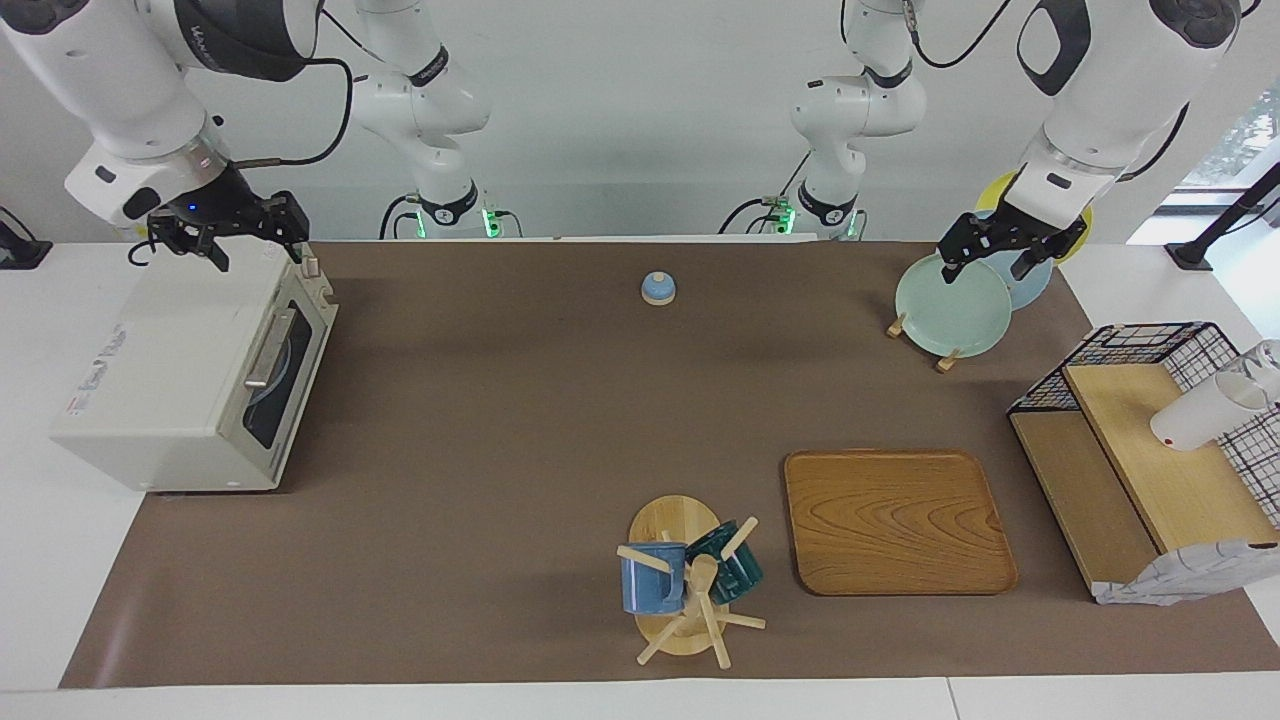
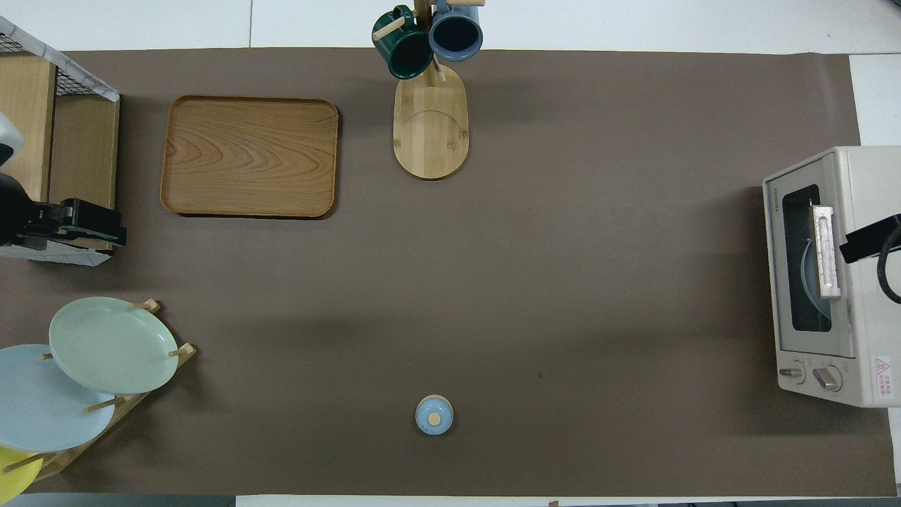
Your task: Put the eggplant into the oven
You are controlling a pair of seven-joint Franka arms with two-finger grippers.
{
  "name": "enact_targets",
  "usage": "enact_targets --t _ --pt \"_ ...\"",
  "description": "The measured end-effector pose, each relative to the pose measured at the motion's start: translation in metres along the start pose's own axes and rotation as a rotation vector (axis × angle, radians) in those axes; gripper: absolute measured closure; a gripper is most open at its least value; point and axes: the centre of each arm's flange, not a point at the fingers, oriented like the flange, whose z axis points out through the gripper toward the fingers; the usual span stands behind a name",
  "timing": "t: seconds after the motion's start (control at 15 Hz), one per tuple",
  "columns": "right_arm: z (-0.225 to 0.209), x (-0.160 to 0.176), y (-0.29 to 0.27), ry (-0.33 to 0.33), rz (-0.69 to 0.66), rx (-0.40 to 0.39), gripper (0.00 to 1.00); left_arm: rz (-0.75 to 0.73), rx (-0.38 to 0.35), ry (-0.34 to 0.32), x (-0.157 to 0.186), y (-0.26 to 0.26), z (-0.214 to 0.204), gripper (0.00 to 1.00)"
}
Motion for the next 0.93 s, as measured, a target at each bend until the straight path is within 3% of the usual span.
enact_targets --t 0.93 --pt "-0.0075 0.0046 -0.0037 0.044 0.041 -0.011 0.00 0.000 0.000 0.000 0.0000 0.0000 0.0000 0.00"
